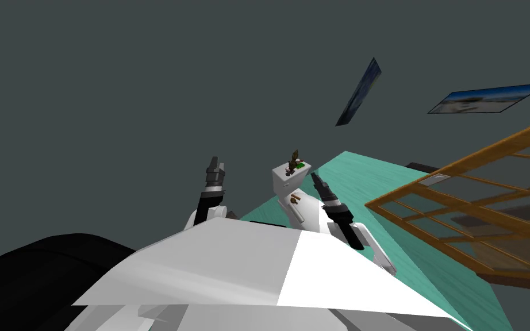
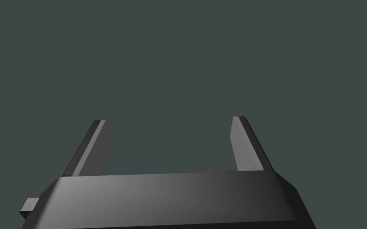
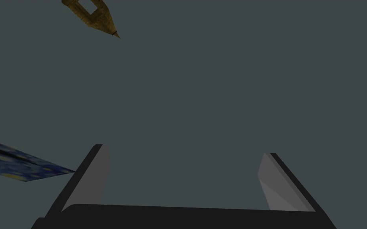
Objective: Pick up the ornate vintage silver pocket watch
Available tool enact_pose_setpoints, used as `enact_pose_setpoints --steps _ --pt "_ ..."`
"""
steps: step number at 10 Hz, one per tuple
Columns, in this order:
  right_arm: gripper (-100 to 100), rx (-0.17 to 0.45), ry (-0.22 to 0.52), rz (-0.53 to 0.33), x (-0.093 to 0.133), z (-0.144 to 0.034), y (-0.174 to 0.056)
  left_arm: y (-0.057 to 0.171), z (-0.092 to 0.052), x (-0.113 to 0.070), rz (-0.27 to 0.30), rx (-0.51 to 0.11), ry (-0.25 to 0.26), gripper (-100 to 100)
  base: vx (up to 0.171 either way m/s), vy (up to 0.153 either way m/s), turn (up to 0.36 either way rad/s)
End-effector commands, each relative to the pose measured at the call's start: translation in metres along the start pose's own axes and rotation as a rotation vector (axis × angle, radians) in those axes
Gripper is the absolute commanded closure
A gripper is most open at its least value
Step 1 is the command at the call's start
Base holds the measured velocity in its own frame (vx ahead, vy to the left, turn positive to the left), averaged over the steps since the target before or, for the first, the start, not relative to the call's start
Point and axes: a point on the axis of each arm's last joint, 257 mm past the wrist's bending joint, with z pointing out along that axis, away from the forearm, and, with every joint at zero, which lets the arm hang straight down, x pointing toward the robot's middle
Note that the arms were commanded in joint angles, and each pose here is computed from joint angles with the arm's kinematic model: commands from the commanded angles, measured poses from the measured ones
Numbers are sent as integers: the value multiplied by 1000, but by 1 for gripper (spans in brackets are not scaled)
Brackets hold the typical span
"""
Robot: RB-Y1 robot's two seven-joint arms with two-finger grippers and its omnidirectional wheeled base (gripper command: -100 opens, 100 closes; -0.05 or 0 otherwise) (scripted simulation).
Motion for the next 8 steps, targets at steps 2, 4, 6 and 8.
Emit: enact_pose_setpoints --steps 2,4,6,8 --pt "-100 23 84 -146 6 -5 -31 0 0 0 0 0 0 0 -13 -2 210" --pt "-100 44 145 -247 9 -11 -55 0 0 0 0 0 0 0 -16 1 214" --pt "-100 71 180 -269 18 -18 -70 0 0 0 0 0 0 0 -10 -2 59" --pt "-100 92 249 -375 18 -27 -95 0 0 0 0 0 0 0 -13 6 249"
